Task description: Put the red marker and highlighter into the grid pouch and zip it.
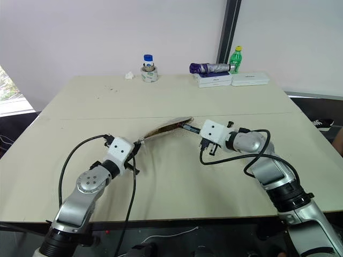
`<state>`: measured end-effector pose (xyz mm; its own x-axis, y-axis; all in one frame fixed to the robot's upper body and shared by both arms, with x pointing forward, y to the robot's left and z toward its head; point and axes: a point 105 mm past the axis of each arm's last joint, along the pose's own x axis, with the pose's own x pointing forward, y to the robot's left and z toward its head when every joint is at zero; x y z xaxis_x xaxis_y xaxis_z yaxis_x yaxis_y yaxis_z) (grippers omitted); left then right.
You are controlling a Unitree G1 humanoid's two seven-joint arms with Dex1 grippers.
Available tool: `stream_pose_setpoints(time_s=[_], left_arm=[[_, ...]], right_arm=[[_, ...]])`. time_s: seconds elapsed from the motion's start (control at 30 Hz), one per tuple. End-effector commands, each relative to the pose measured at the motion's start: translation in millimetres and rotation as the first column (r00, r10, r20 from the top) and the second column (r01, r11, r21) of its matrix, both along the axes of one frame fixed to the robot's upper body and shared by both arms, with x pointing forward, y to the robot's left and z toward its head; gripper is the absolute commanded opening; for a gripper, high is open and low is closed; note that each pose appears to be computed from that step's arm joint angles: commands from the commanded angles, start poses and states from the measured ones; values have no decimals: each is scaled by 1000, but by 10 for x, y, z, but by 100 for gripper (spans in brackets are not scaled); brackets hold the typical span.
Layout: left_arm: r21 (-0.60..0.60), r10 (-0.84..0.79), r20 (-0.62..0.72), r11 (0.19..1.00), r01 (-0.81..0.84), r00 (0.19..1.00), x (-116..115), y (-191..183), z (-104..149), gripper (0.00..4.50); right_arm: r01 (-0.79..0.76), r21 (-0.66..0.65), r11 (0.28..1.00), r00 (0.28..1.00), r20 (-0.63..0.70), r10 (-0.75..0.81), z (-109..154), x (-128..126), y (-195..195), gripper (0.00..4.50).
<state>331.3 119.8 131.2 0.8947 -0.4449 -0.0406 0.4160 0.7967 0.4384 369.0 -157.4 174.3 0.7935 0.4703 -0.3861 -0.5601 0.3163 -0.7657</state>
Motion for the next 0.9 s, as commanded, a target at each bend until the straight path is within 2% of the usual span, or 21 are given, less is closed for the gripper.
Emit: stream_pose_setpoints(time_s=[0.03,0.23,0.37,0.5,0.6,0.83,0.9], left_arm=[[48,-71,64,997,68,995,-64,-94,117,0],[102,-160,52,983,154,986,-121,-141,95,0],[91,-211,17,974,209,977,-167,-174,53,0],[62,-248,-9,967,248,969,-225,-220,29,0],[40,-238,-20,970,239,971,-237,-217,16,0],[-13,-210,-34,978,210,977,-226,-209,28,0],[-27,-208,-34,978,207,978,-224,-220,37,0]], right_arm=[[-78,-143,987,993,74,90,115,-32,72,35],[-230,-245,942,961,99,260,126,-125,338,35],[-293,-298,908,930,132,343,169,-140,493,35],[-334,-285,898,903,176,392,240,-143,634,35],[-361,-246,899,903,147,403,247,-154,679,35],[-262,-187,947,925,232,302,455,-40,525,377],[-227,-157,961,935,242,260,490,-19,441,377]])
